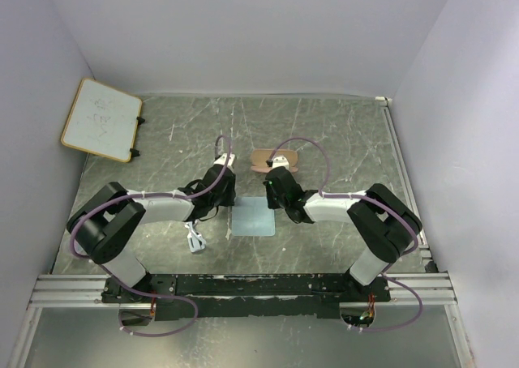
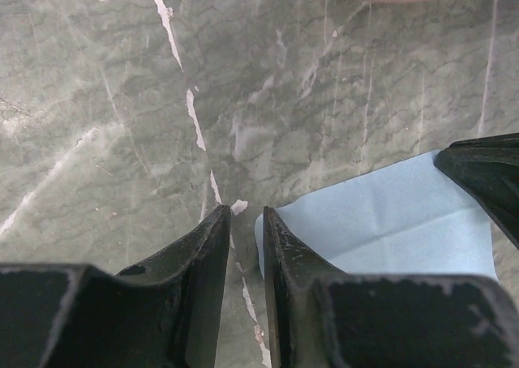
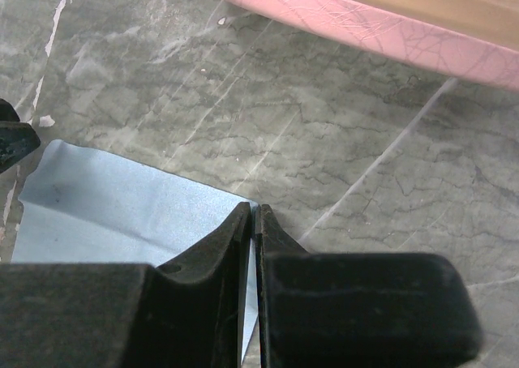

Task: Organize the sunglasses
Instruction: Fold the glasses cleaning cloth at the center of the board.

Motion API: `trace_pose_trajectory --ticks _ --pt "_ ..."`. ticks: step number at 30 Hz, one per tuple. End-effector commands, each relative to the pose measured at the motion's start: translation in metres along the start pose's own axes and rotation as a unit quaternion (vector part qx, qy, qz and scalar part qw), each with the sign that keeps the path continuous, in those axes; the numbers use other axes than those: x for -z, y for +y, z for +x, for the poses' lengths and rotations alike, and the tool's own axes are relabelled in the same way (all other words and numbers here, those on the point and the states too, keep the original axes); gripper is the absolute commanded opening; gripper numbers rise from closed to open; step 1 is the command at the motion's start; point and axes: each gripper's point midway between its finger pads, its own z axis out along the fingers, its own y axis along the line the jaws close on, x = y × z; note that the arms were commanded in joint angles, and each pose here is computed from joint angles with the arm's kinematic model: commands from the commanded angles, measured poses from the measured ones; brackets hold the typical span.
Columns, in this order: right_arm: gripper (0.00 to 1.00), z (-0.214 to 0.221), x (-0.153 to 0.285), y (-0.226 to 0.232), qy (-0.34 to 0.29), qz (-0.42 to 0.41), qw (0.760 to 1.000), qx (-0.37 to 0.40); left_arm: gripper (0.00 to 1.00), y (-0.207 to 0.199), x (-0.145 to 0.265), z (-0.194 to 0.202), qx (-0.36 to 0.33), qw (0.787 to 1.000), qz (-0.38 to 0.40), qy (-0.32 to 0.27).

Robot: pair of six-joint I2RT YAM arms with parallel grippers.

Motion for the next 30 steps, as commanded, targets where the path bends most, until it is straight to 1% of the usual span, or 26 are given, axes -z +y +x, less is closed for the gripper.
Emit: trace_pose_trajectory --ticks 1,10,19,24,30 --pt "0.07 0.007 -0.003 -0.001 0.01 0.001 1.0 -0.002 0.34 -0.011 0.003 -0.008 0.01 1.0 0.025 -0.006" --pt "0.06 0.006 -0.003 -0.002 0.008 0.003 1.0 -0.003 0.33 -0.014 0.0 0.002 0.004 0.999 0.036 0.012" --pt "0.06 0.007 -0.003 -0.002 0.01 0.002 1.0 -0.003 0.34 -0.004 -0.006 0.009 0.002 1.0 0.01 0.021" --pt "0.06 0.008 -0.003 -0.003 0.01 0.004 1.0 -0.003 0.33 -0.009 -0.008 0.013 -0.001 0.999 0.022 0.027" --pt "0.06 0.008 -0.003 -0.002 0.009 0.003 1.0 -0.003 0.33 -0.005 -0.009 0.018 -0.014 0.999 0.002 0.034"
